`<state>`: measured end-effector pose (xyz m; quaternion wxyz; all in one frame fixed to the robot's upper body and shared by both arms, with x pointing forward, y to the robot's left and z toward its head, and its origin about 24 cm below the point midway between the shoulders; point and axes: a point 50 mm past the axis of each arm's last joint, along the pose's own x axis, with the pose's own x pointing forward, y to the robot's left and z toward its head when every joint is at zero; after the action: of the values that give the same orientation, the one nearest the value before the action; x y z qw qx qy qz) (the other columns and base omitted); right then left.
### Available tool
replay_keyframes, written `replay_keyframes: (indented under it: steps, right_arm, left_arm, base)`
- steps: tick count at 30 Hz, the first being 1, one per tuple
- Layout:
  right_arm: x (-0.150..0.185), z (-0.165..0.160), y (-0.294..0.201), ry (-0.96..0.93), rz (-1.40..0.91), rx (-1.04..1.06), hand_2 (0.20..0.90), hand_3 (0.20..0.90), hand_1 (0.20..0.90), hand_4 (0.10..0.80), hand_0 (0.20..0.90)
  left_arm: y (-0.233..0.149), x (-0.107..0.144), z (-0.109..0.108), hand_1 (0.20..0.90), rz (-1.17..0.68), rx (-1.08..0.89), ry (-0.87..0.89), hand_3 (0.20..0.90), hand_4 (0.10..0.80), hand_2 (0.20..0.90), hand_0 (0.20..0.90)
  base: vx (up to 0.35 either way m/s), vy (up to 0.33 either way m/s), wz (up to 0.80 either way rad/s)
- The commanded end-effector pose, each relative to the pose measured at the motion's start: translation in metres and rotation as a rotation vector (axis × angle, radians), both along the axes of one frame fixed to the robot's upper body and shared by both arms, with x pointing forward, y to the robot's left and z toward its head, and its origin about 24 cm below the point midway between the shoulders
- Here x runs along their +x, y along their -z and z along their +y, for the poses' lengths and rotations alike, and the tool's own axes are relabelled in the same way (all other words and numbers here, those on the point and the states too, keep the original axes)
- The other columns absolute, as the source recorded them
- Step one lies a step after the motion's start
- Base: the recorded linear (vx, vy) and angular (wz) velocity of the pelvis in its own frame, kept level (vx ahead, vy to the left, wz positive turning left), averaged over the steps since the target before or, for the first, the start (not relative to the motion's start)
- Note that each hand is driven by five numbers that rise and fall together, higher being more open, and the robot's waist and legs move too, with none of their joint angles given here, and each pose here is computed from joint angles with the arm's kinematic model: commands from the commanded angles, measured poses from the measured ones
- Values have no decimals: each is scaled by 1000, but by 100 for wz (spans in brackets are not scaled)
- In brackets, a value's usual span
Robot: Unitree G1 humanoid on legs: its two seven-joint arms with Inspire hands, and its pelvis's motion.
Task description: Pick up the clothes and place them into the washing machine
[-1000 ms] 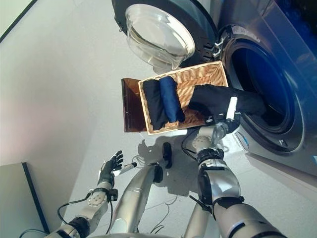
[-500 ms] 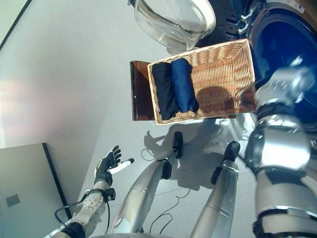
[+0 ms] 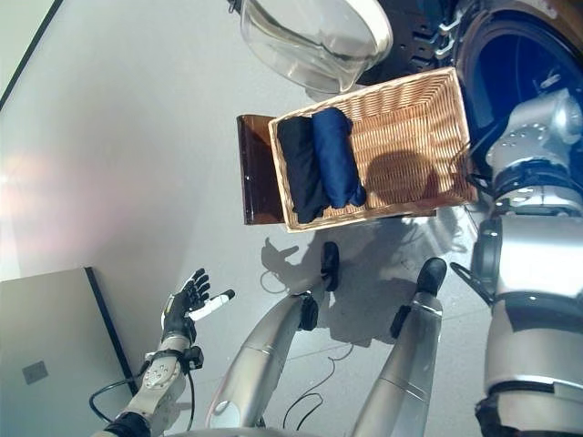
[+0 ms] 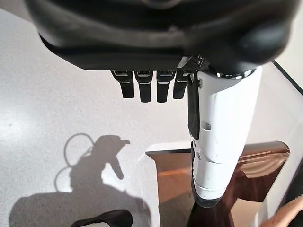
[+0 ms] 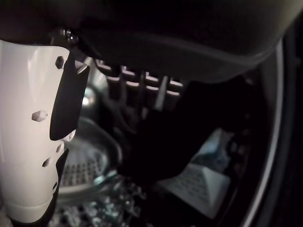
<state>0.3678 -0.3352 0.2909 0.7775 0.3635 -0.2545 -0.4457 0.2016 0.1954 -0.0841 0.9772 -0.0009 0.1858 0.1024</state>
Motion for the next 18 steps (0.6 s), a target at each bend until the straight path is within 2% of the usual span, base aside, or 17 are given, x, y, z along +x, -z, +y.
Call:
replay_keyframes:
  steps: [1,7,11,18]
  right_arm:
    - [-6,2,-13,13,-85,-178,900,900,900,800,900]
    - [9,18,45,-60,55,-102,900,900,900,800,900]
    - [20,51,106,-180,165,-45,900,900,900,800,900]
    - [17,98,174,-357,306,-74,900,900,900,800,900]
  left_arm:
    - [2,-6,27,900,17,32,-93,900,800,900,900]
    - [8,-8,27,900,54,46,-77,900,800,900,900]
    - [12,-11,32,900,90,60,-87,900,800,900,900]
    - [25,-24,34,900,174,65,-100,900,800,900,900]
  base:
    - [-4,-2,-9]
    - [-9,-9,-1]
    - [-5,-6,2]
    - [7,-2,-4]
